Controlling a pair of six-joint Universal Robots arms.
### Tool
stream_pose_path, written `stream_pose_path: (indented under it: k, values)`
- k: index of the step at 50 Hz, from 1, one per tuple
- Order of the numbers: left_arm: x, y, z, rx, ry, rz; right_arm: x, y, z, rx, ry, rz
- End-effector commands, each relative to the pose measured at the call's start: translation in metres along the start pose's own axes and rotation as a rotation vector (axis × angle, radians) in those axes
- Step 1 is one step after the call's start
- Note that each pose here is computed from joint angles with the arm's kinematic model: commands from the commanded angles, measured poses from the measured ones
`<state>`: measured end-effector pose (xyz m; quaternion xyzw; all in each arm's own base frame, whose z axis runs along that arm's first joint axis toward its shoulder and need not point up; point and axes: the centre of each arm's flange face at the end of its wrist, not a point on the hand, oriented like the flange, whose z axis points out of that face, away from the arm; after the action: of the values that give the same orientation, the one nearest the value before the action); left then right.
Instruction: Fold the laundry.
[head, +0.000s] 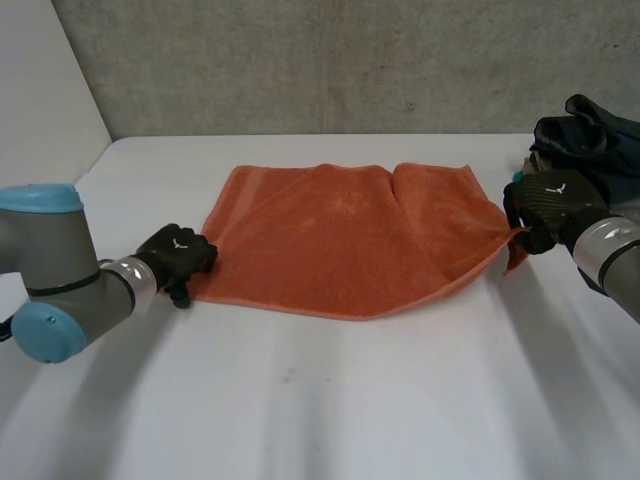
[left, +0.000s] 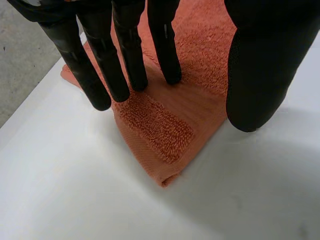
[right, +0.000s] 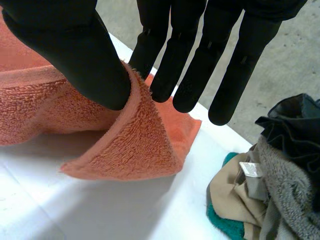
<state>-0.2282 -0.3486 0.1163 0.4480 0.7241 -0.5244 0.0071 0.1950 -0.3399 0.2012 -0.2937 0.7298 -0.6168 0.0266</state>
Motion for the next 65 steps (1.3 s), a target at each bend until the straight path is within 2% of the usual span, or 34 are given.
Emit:
stream_pose_path:
  k: [1, 35, 39, 43, 48, 55, 62, 65]
  values:
    - [0.003, -0.001, 0.010, -0.005, -0.015, 0.027, -0.001, 0.007, 0.001, -0.019, -0.005, -0.002]
    - [-0.006, -0.021, 0.035, 0.010, -0.076, 0.087, 0.000, 0.019, -0.001, -0.053, -0.005, -0.017]
    - [-0.016, -0.038, 0.017, 0.013, -0.090, 0.081, 0.007, 0.015, -0.002, -0.046, 0.016, -0.028]
    - [-0.029, -0.069, -0.023, 0.051, -0.119, 0.062, 0.018, -0.003, -0.010, -0.013, 0.056, -0.060]
    - [-0.058, -0.112, -0.093, 0.170, -0.212, 0.004, 0.041, -0.047, -0.031, 0.059, 0.139, -0.127]
    - [-0.081, -0.149, -0.157, 0.334, -0.280, -0.027, 0.060, -0.102, -0.061, 0.104, 0.197, -0.182]
    - [-0.082, -0.130, -0.151, 0.225, -0.220, -0.084, 0.051, -0.096, -0.049, -0.025, 0.095, -0.254]
    - [-0.080, -0.111, -0.124, 0.157, -0.175, -0.106, 0.043, -0.082, -0.032, -0.090, 0.039, -0.305]
